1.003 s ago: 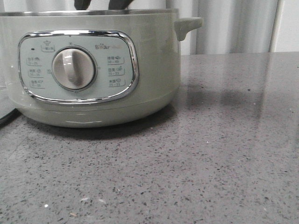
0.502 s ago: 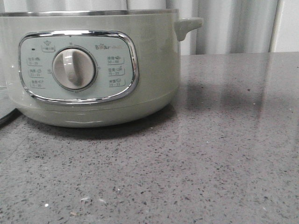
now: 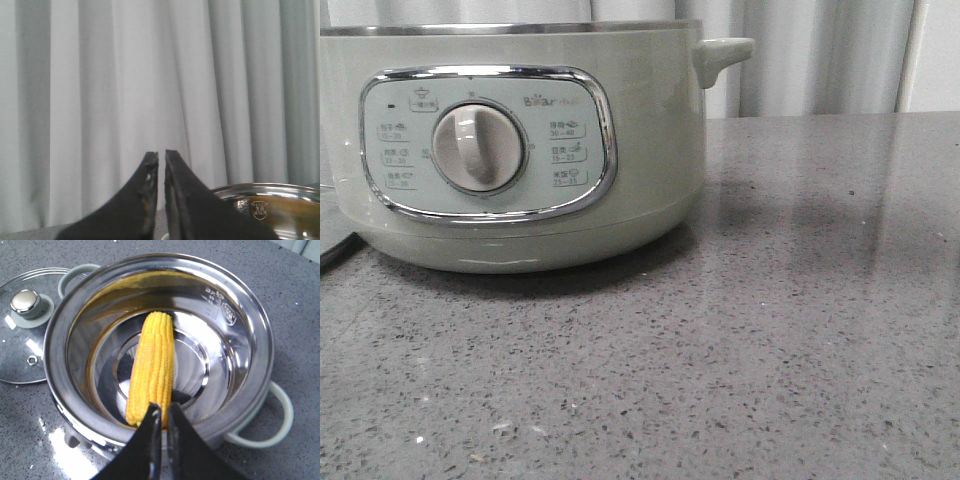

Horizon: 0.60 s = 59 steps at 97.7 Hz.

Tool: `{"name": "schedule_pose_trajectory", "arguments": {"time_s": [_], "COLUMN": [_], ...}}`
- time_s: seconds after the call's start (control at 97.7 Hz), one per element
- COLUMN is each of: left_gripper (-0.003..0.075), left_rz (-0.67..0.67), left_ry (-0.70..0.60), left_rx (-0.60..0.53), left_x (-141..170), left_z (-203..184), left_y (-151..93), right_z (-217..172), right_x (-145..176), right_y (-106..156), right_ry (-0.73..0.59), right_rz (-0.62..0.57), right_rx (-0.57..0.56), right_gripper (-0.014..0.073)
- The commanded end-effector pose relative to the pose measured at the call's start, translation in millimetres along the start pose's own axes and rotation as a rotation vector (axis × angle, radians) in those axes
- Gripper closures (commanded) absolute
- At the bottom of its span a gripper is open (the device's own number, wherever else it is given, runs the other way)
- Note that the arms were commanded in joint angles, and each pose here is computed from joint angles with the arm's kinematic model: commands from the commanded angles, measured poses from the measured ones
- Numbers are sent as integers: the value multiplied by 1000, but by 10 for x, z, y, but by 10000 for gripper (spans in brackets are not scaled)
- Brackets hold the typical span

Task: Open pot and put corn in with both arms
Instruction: 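Lower the corn cob into the steel bowl and open the right gripper, then lift the right gripper up and back away from the pot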

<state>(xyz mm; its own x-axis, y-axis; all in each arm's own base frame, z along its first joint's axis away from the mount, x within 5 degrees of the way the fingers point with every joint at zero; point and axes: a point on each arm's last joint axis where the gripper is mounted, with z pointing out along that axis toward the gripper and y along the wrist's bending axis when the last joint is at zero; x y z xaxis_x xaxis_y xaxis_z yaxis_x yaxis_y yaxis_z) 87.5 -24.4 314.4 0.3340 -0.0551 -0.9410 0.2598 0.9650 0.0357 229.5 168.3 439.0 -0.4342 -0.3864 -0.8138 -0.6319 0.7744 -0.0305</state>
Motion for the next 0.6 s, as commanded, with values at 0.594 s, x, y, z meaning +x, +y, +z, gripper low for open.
{"name": "schedule_pose_trajectory", "arguments": {"time_s": [0.594], "left_gripper": [741], "left_rz": [-21], "left_ry": [-51], "left_rx": [-8], "left_x": [151], "left_z": [-411], "left_y": [-17], "right_z": [-580], "right_x": [1462], "right_y": [77], "right_ry": [-560], "right_rz": [12], "right_rx": [60], "right_gripper": [669]}}
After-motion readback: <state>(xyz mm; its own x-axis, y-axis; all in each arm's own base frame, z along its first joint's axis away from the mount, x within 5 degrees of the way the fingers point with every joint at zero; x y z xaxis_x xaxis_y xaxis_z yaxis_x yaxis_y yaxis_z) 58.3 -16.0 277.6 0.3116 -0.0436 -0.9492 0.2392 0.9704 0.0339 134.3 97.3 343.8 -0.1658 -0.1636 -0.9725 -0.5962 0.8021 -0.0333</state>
